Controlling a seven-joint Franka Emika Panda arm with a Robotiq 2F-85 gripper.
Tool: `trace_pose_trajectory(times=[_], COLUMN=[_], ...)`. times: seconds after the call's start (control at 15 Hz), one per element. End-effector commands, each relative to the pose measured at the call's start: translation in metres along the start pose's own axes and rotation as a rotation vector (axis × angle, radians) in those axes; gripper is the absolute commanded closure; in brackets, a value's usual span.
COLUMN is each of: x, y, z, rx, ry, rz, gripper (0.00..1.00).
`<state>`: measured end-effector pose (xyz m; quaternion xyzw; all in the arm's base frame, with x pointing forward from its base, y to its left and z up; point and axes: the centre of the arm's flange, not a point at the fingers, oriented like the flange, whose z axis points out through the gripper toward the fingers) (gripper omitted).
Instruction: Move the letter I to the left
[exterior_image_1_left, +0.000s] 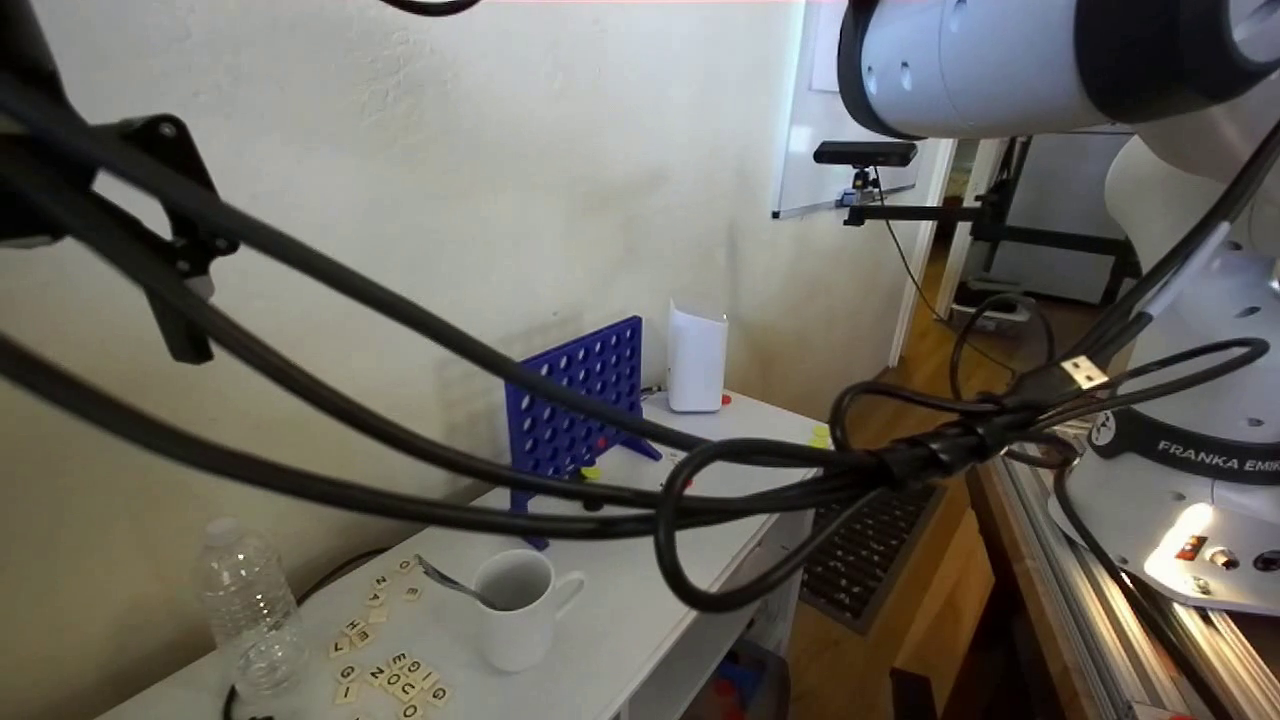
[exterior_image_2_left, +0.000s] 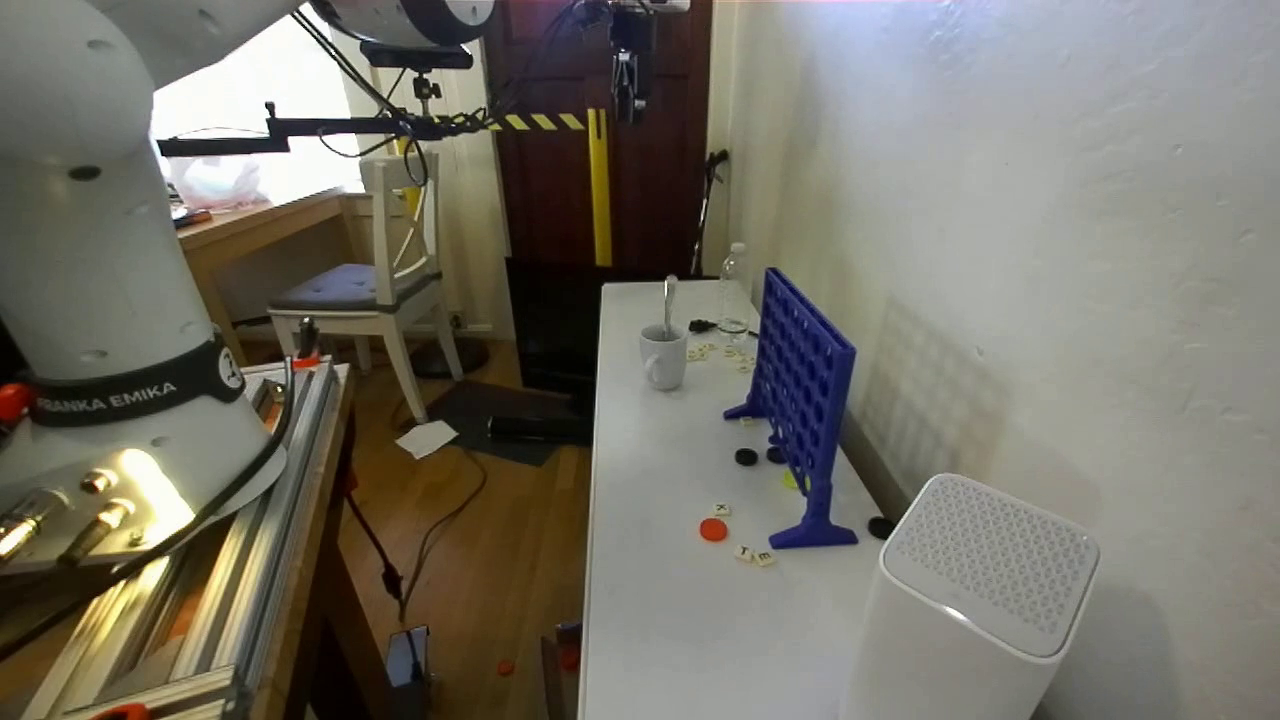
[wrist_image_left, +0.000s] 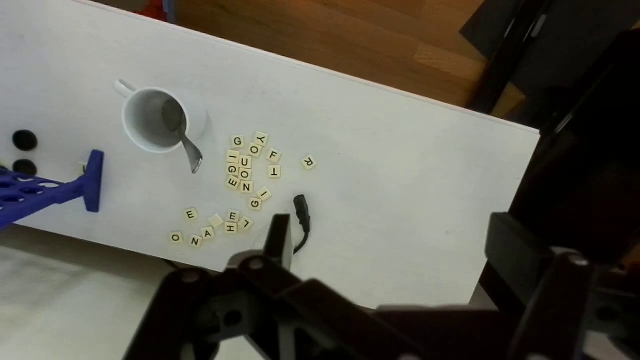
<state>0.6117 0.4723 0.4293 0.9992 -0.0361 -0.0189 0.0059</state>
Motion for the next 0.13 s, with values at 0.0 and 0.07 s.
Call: trace_pose_trajectory(times=[0.0,0.07], x=[0.0027,0.0050], y=[0.0021,0.0040], z=[0.0036,0.0066], rx=[-0.003,-0.006], ry=[-0.003,-0.006], rz=[0.002,0.004], gripper=[0.00,0.00])
